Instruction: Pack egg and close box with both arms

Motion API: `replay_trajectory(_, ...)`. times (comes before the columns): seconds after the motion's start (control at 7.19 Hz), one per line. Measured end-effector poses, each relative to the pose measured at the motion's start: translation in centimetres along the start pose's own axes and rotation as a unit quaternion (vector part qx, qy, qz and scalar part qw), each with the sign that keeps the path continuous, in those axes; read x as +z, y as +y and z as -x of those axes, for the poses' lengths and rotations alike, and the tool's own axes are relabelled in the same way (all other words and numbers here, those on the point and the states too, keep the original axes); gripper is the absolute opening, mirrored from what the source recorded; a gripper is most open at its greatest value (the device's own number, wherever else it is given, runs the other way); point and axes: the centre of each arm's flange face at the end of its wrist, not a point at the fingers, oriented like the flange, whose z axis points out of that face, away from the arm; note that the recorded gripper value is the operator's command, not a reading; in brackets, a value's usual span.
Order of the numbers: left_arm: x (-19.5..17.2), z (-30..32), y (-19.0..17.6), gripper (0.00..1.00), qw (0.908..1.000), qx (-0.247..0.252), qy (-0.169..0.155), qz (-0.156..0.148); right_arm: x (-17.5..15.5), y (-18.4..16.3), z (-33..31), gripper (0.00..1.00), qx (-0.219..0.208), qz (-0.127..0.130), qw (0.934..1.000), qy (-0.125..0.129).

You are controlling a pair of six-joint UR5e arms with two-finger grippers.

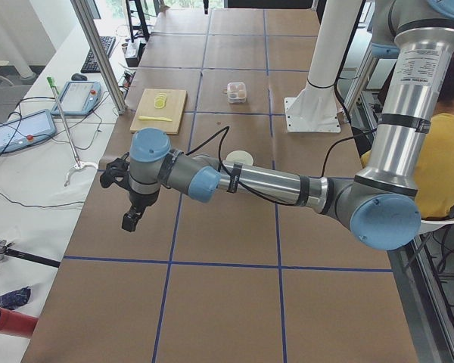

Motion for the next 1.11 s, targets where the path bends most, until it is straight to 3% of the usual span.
replay_trajectory(0.28,5.7,-3.6,1.2,1.0,0.9976,-0.036,0.02,0.056,0.2,0.1,1.1,1.0,0.0,0.014,0.9998,0.012)
replay_trajectory(0.7,5.2,-5.9,3.9,1.0,0.9922,-0.054,0.036,0.106,1.0,0.2,0.9,1.0,-0.002,0.023,0.9992,0.032)
replay_trajectory(1.11,5.3,-5.0,5.6,1.0,0.9896,-0.02,0.04,0.137,1.3,0.4,-0.2,1.0,0.009,0.028,0.9991,0.029)
